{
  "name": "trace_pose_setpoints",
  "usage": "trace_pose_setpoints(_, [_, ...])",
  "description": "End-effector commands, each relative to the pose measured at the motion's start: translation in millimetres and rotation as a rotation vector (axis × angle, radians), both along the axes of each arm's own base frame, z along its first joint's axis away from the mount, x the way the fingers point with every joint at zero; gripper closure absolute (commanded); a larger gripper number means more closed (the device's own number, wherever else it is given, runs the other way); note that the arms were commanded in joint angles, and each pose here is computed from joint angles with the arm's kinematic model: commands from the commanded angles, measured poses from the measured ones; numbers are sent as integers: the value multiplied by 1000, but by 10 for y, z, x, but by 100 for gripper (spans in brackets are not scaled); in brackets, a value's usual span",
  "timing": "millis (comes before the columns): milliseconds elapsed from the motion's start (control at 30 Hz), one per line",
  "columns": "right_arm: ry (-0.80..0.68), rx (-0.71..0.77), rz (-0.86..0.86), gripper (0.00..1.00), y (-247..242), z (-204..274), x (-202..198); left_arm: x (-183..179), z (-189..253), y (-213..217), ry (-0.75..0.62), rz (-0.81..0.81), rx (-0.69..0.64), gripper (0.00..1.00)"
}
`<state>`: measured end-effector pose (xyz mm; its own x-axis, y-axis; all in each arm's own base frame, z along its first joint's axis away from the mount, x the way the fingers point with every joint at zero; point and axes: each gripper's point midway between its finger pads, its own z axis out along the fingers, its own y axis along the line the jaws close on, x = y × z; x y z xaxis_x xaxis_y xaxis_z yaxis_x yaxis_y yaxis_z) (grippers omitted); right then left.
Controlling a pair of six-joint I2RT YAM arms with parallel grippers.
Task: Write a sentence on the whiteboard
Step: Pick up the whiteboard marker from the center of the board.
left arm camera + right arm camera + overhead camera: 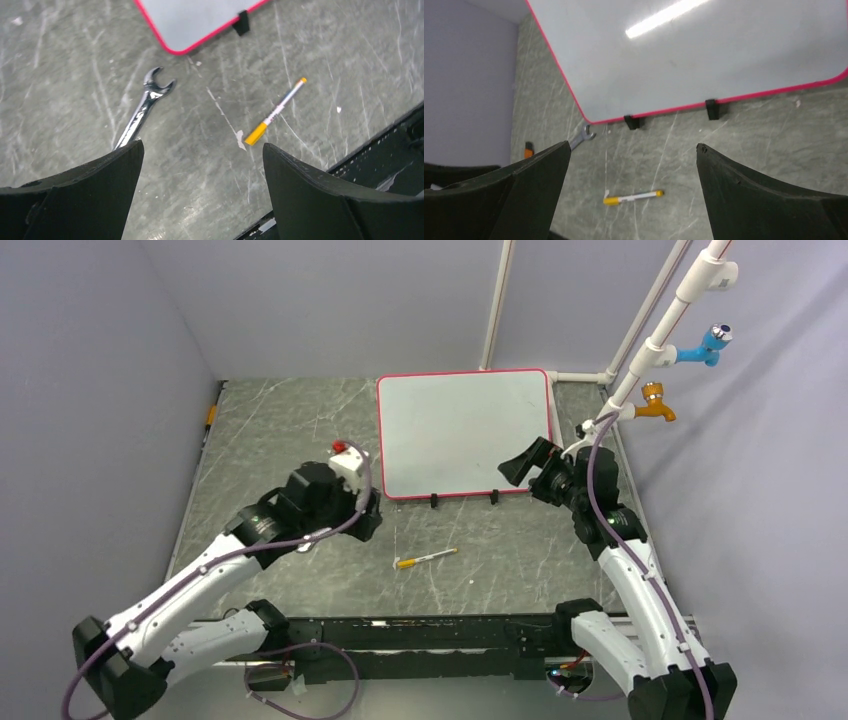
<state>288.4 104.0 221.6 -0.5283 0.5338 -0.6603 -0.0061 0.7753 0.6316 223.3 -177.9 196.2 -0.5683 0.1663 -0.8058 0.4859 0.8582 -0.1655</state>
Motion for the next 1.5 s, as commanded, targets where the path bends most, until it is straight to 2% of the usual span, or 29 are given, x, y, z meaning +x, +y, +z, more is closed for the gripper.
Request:
trace_pose_setpoints(0, [-1, -15, 76, 1, 207, 72, -155, 58, 108, -313, -82, -71, 47, 7])
trace_pose_setpoints(200, [26, -89, 144, 2, 456, -89, -304, -33, -153, -667, -56, -166, 95, 7])
trace_pose_setpoints(433, [60, -119, 170, 4, 498, -229, -385, -222, -602, -912, -5, -310, 157, 8])
trace_pose_setpoints(600, [92, -150, 149, 3, 426, -301, -432, -392, -828, -1135, 24, -479, 166, 14])
trace_pose_setpoints(933, [117, -164, 187, 1, 421, -365, -552, -512, -1205, -1340, 100, -644, 215, 25])
trace_pose_setpoints(1333, [134, -180, 201, 1, 411, -424, -594, -402, -1550, -1375, 118, -641, 289, 36])
trace_pose_setpoints(1467, [138, -176, 201, 1, 408, -440, -613, -383, -1615, -1395, 117, -648, 295, 43])
